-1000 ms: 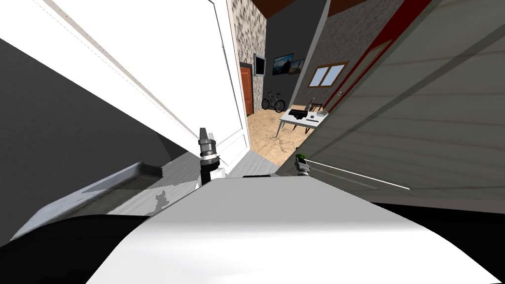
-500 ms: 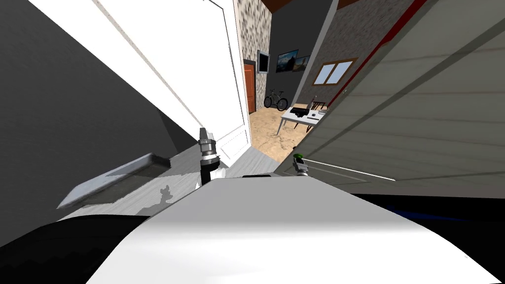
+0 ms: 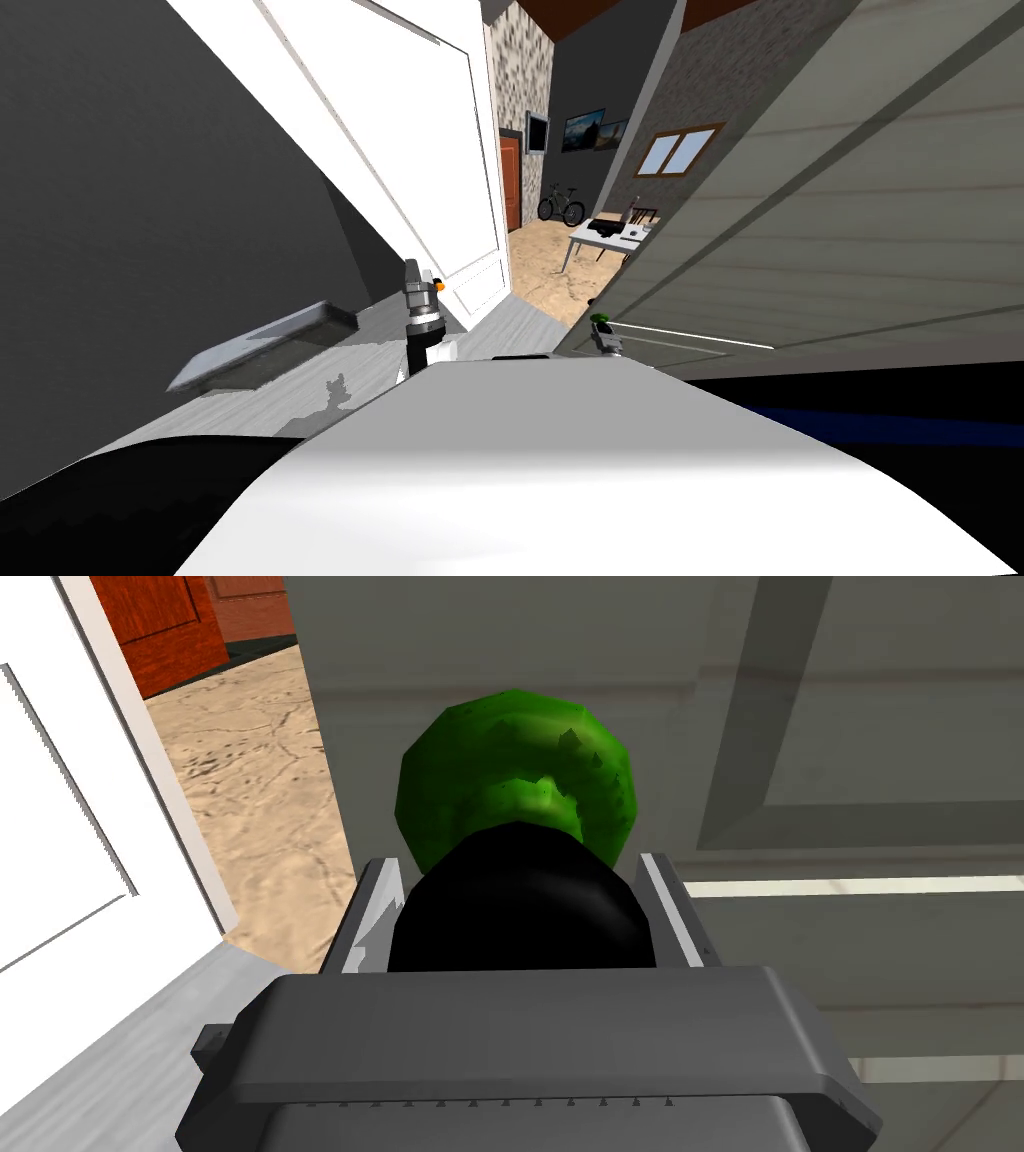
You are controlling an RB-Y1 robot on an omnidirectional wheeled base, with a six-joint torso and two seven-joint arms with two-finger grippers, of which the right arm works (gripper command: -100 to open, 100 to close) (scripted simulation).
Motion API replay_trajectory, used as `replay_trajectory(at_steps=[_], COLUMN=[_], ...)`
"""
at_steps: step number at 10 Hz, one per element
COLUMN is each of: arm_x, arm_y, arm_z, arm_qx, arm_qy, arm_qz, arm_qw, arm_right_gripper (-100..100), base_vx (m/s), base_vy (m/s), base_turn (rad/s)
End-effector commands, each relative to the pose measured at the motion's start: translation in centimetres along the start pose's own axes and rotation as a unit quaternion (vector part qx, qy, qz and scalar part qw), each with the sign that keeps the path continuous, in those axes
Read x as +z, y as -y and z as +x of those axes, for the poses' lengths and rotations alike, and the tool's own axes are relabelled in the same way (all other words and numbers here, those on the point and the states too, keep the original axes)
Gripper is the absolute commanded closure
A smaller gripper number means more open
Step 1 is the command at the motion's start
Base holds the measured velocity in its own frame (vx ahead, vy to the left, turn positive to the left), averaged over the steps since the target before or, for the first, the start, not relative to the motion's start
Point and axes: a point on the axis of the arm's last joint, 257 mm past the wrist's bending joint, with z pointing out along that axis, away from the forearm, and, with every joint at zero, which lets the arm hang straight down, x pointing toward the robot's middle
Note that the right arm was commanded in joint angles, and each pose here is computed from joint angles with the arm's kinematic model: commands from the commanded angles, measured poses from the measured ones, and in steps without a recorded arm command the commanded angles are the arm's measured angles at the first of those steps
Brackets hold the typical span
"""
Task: Pull the door open
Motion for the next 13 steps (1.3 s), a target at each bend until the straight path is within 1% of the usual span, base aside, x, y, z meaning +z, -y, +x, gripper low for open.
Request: replay_trajectory(at_steps=[1,4,8,9,10,13], arm_x=[-0.35,-1.41,-2.62,-2.52,-3.12,-3.93], arm_y=[0.1,0.3,0.6,0.5,0.6,0.5], arm_z=[0.2,0.4,0.5,0.3,0.2,0.3], arm_qx=[0.000,0.000,0.001,0.000,0.000,0.000], arm_qy=[-0.003,-0.006,-0.007,-0.004,-0.003,-0.004], arm_qz=[0.008,0.031,0.056,0.052,0.060,0.073], arm_qw=[1.0000,0.9995,0.9984,0.9986,0.9982,0.9973], arm_right_gripper=[100,100,100,100,100,100], base_vx=[-0.236,-0.217,-0.206,-0.086,-0.124,-0.209], base_vy=[-0.039,-0.038,-0.018,-0.012,-0.026,-0.048], base_turn=[0.118,0.138,0.090,0.019,0.125,0.135])
